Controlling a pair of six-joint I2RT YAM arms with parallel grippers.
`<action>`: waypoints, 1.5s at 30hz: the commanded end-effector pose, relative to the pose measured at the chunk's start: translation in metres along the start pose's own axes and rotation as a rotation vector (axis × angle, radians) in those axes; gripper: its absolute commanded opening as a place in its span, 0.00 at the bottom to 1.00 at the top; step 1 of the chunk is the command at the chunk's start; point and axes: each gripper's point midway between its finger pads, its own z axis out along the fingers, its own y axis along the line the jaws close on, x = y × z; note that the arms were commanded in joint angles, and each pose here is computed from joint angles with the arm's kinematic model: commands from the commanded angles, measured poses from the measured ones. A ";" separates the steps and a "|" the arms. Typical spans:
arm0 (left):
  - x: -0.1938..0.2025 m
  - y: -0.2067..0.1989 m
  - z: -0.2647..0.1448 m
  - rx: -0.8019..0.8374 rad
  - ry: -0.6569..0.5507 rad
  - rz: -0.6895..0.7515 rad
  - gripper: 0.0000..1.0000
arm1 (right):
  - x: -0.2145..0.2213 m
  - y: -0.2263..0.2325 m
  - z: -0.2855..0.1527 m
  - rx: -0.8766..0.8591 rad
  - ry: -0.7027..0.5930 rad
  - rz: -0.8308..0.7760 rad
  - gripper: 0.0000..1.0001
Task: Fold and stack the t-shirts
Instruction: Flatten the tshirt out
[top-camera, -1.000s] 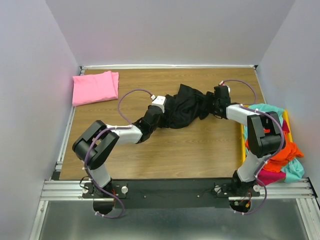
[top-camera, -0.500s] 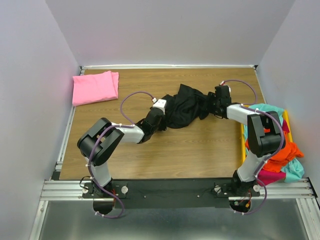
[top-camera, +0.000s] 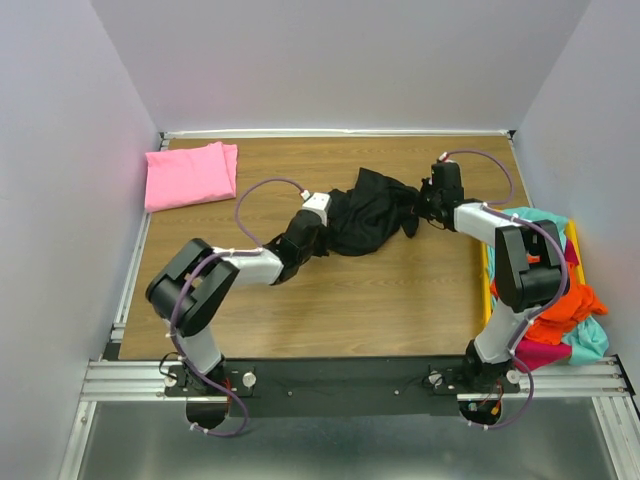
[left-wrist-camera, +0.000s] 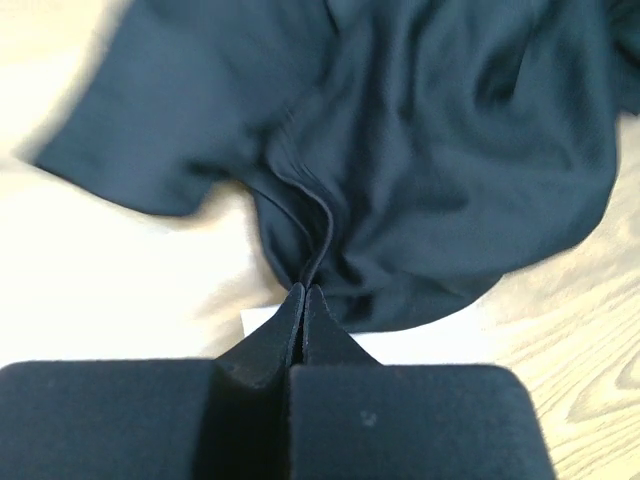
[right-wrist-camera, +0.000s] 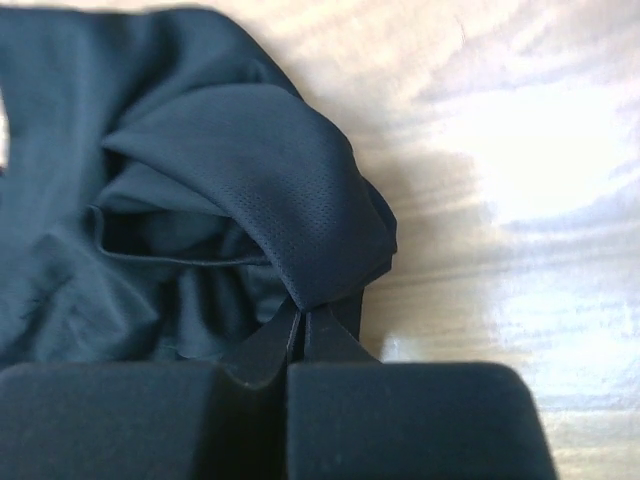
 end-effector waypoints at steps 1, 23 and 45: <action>-0.067 0.023 -0.031 -0.071 -0.164 -0.004 0.00 | -0.036 0.016 -0.011 -0.055 -0.083 -0.028 0.01; -0.227 0.097 -0.257 -0.315 -0.729 -0.050 0.00 | -0.144 0.046 -0.189 -0.140 -0.487 -0.036 0.00; -0.219 0.178 -0.109 -0.506 -0.442 -0.073 0.67 | -0.117 0.019 -0.049 0.052 -0.258 -0.061 0.43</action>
